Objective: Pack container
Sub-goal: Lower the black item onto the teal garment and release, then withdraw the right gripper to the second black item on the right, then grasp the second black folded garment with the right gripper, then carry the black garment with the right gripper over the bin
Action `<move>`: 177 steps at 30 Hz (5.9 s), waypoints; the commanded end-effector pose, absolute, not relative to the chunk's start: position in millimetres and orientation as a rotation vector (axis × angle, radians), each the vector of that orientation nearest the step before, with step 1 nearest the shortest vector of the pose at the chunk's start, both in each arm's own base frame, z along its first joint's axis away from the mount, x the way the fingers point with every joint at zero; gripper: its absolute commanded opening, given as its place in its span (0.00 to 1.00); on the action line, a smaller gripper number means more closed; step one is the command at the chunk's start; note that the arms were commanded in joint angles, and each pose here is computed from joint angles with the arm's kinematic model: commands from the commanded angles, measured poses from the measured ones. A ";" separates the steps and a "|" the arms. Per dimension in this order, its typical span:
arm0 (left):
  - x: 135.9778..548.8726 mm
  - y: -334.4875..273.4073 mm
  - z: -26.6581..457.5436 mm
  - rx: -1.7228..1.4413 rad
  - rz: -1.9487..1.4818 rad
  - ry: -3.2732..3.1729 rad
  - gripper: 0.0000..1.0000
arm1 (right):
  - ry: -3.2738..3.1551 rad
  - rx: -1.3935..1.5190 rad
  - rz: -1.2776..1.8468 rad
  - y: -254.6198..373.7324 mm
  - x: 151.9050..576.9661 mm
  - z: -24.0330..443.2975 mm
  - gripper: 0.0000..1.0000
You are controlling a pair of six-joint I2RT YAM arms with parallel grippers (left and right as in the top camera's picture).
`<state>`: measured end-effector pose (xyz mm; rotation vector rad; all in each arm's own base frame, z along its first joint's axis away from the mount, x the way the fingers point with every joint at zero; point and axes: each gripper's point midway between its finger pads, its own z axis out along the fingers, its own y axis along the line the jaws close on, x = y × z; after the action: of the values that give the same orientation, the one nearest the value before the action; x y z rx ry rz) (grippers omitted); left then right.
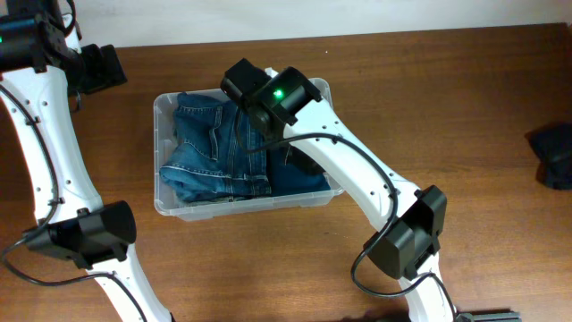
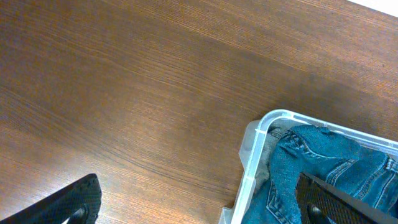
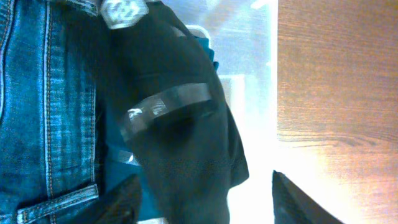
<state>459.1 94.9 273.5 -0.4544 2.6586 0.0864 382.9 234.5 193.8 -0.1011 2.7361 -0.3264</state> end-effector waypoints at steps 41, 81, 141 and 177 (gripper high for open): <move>459.6 94.1 275.4 -0.455 0.072 2.651 0.99 | 2.952 -0.360 0.187 274.8 380.7 80.0 0.04; 461.4 94.6 276.3 -0.454 0.073 2.643 0.99 | 2.545 1.342 -0.143 -271.8 364.7 218.0 0.96; 464.5 95.7 278.0 -0.453 0.077 2.628 0.99 | 2.466 1.270 0.227 -323.8 372.3 138.5 0.04; 466.9 95.5 279.1 -0.450 0.072 2.617 0.99 | 2.719 -0.765 0.374 226.9 376.8 228.6 0.04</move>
<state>466.6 96.2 277.3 -0.4493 2.6242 0.0864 376.0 217.1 251.6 -0.7044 2.6832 0.3942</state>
